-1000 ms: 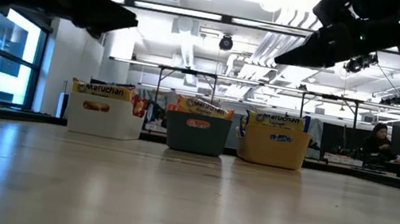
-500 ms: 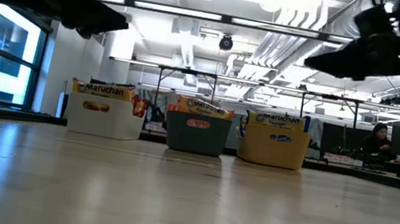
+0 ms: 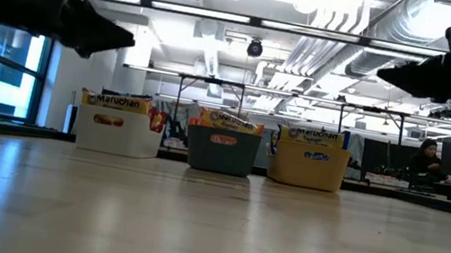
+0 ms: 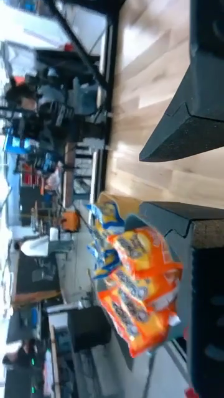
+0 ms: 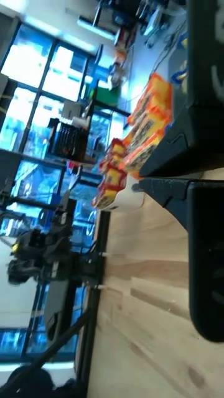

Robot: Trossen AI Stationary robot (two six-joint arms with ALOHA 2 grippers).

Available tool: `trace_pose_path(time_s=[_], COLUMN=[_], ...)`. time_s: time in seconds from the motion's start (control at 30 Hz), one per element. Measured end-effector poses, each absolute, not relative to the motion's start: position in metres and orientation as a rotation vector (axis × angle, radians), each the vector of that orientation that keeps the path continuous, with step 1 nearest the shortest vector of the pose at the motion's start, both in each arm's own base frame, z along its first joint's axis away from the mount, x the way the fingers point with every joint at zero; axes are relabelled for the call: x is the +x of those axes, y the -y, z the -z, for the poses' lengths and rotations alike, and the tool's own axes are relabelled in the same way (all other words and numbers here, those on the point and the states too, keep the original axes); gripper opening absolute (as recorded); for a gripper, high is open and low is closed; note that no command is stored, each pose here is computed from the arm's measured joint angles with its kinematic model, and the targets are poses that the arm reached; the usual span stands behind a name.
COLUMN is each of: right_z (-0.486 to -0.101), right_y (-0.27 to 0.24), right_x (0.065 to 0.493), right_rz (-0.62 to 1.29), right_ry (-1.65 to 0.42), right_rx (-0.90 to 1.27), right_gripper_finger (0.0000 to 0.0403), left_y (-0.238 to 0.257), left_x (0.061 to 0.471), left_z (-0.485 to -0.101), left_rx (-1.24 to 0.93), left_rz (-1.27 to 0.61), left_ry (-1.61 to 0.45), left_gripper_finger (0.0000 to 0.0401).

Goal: Sort Maruchan noodles
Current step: Return to Home Position

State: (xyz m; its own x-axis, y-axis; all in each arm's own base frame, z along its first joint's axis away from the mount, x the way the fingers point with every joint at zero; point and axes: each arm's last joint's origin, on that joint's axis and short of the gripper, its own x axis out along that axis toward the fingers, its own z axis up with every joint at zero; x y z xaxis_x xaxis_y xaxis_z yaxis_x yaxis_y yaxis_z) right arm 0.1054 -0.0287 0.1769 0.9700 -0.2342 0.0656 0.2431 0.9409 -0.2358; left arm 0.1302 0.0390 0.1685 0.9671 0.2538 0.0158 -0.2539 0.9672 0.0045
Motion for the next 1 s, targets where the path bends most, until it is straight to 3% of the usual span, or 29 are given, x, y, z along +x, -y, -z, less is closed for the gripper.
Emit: trace_pose_path(time_s=[1.0], right_z=[-0.168], right_y=[0.036], right_x=[0.09], right_rz=[0.377], right_ry=[-0.01], right_rx=[-0.186], right_gripper_finger=[0.0], left_y=[-0.038], left_x=[0.09], left_z=[-0.167], left_rx=[-0.049], left_rz=[-0.399], left_ry=[0.016], left_gripper_finger=[0.0101])
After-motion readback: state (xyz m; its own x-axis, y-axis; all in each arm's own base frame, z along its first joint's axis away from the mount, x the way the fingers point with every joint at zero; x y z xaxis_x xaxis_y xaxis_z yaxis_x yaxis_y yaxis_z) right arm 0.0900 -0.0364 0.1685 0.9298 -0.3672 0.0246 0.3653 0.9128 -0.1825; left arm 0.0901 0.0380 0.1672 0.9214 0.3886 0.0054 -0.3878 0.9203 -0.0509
